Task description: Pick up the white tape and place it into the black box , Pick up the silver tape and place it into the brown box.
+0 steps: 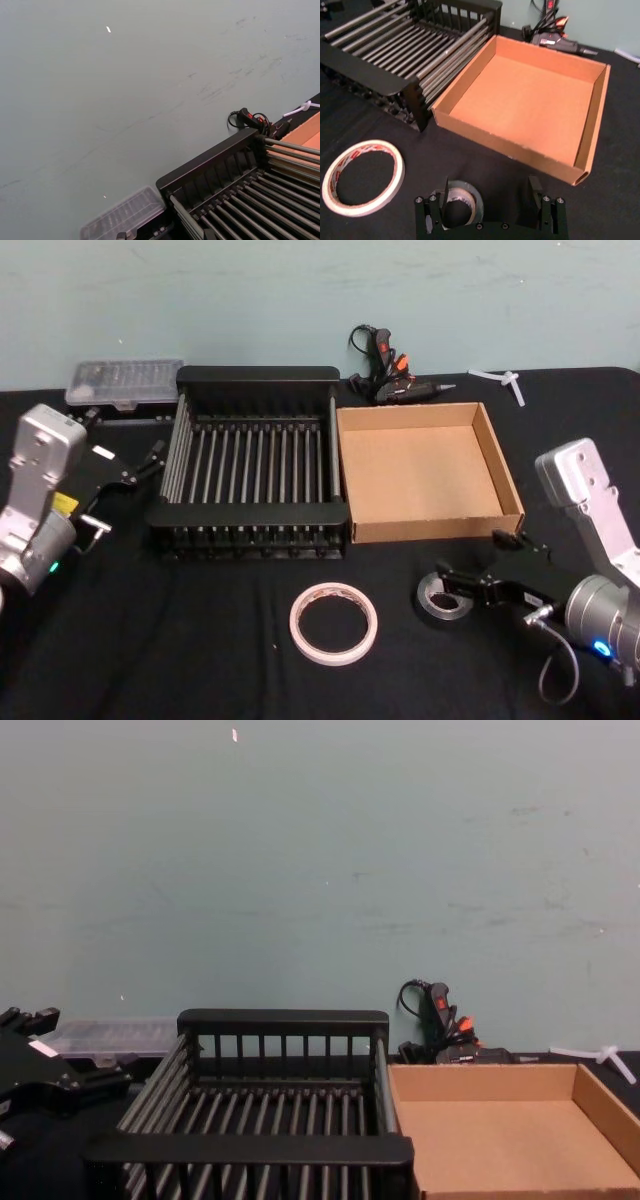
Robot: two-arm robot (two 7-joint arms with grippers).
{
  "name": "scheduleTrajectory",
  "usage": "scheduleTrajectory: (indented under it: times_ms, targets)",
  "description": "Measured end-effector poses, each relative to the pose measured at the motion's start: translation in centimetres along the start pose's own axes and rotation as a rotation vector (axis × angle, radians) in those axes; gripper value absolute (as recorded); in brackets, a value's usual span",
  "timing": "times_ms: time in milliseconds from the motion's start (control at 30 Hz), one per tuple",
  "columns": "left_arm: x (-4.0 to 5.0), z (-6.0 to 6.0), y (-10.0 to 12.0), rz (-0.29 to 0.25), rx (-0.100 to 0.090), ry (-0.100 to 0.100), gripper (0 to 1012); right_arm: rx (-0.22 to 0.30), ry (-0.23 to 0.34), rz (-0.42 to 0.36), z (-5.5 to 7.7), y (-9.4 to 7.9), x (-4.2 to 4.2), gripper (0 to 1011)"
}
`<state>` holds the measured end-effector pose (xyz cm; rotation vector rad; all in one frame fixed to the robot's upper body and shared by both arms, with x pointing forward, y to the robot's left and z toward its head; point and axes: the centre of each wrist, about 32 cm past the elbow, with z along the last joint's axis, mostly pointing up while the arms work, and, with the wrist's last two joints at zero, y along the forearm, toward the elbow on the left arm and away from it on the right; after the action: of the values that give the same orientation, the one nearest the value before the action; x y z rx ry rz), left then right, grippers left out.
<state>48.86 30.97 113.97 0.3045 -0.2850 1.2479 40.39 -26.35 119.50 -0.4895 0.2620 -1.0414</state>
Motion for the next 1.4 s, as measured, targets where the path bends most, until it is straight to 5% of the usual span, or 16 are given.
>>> scheduleTrajectory:
  times_ms: [1400]
  targets:
    - [0.00,0.0,0.0,0.000,0.000,0.000,1001,-0.107,0.042,0.006,-1.0,1.7,0.68,1000]
